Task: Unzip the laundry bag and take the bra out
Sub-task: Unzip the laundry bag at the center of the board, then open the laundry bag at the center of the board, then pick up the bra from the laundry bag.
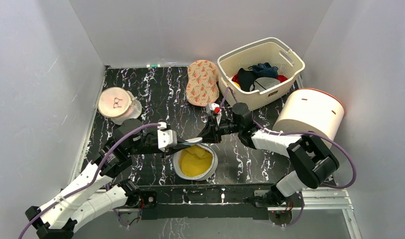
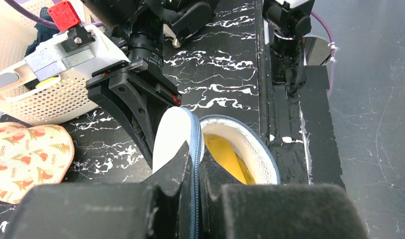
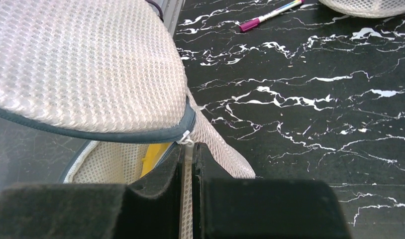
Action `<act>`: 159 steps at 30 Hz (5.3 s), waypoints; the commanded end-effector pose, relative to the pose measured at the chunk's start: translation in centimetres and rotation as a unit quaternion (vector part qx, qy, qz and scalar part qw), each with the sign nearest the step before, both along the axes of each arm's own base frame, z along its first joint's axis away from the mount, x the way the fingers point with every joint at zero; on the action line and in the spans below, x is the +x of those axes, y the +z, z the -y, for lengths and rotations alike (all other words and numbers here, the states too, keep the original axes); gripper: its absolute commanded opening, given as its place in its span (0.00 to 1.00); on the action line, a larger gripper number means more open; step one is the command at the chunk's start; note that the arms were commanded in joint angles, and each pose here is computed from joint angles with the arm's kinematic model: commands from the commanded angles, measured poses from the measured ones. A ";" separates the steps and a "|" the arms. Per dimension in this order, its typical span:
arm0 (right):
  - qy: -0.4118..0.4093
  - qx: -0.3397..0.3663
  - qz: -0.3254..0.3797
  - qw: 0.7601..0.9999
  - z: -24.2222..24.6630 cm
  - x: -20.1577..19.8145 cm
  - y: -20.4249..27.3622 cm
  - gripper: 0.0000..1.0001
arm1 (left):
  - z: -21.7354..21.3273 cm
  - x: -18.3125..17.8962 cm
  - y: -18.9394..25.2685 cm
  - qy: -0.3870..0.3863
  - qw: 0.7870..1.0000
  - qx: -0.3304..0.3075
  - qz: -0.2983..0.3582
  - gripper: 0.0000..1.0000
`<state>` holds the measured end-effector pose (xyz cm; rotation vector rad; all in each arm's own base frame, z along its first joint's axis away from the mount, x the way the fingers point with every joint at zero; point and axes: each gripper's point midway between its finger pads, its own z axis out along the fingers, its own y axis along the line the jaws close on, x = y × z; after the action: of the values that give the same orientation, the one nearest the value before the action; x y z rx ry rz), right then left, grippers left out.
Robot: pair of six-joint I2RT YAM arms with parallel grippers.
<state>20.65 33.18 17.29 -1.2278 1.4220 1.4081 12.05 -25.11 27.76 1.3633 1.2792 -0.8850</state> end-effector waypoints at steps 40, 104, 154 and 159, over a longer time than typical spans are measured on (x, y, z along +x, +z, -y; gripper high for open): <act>-0.279 -0.070 -0.145 0.947 2.9 2.2 7.1 0.74 | -5.0 13.4 -1.4 0.424 0.759 -0.151 -0.471 0.00; -0.370 -0.205 -0.141 0.895 -5.3 0.0 1.4 0.91 | -14.7 25.8 0.6 0.542 0.807 -0.126 -0.198 0.98; -0.437 -0.025 -0.008 0.899 -3.5 0.8 16.8 0.00 | -17.2 22.4 -2.2 0.615 0.774 -0.086 -0.119 0.98; -0.469 0.052 0.022 0.881 -0.8 1.3 22.3 0.00 | -17.3 22.3 -2.4 0.618 0.772 -0.084 -0.119 0.98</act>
<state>21.07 35.70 33.11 -0.4815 1.7555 0.7114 34.59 -8.00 23.96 0.0526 1.8691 -0.1993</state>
